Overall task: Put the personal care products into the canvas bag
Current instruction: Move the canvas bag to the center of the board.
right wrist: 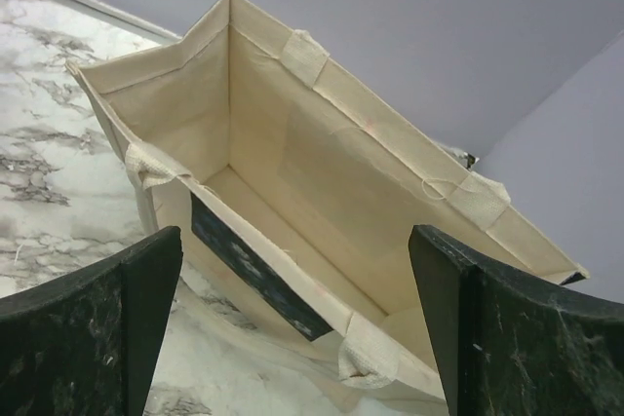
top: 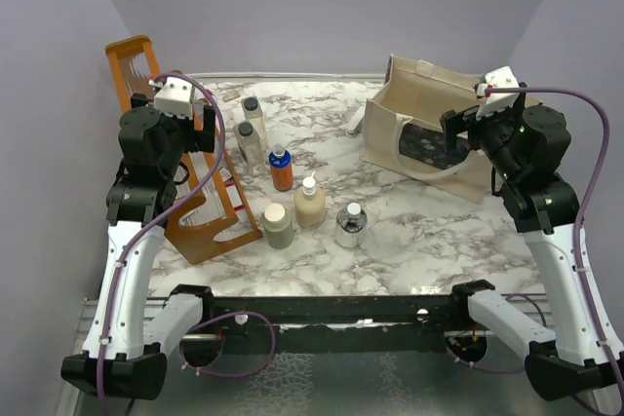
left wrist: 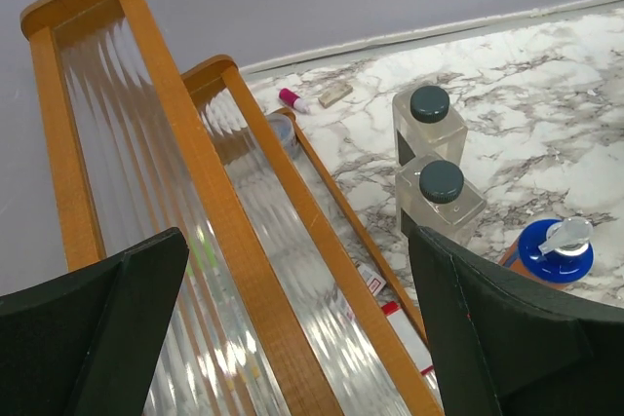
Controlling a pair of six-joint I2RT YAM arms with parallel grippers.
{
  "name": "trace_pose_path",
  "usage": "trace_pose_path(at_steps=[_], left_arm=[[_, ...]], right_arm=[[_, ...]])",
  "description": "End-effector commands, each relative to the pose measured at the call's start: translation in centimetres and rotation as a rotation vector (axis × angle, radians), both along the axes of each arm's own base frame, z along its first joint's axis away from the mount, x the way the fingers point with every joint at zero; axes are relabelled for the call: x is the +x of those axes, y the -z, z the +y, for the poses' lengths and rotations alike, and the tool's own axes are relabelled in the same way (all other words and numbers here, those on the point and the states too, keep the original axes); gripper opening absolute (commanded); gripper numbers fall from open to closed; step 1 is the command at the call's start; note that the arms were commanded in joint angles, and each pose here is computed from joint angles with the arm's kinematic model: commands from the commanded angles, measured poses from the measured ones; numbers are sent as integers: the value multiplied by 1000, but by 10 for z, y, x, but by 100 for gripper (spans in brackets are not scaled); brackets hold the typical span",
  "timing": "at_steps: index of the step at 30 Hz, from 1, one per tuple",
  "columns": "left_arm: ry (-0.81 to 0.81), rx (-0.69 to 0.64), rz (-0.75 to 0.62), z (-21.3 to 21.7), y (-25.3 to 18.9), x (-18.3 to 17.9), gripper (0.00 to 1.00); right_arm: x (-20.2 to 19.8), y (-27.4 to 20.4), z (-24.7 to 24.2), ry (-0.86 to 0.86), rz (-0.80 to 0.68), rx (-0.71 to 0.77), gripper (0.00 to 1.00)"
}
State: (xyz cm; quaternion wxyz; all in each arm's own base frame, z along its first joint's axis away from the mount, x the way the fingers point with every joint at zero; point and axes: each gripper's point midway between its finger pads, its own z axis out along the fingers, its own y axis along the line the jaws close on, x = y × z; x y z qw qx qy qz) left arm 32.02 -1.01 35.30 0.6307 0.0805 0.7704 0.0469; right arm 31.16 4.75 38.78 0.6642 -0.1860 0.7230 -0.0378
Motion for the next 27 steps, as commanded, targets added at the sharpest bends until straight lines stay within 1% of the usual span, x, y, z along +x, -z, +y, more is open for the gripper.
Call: trace_pose_path(at_steps=[1,5,13,20,25,27], left_arm=[[8,7,-32,2,-2,7,99],[9,9,-40,3,1,10,99],[40,18,-51,0,0,14,99],[128,32,-49,-13,-4,14,99],[183,34,-44,-21,-5,15,99],[207,30,-40,-26,-5,15,99]], right_arm=[[-1,7,8,-55,31,13,99],[1,11,9,-66,53,18,99],[4,18,11,-100,79,-17,99],[11,27,7,-131,94,-163,99],[19,48,3,-157,179,-266,100],[24,58,0,-155,216,-298,98]])
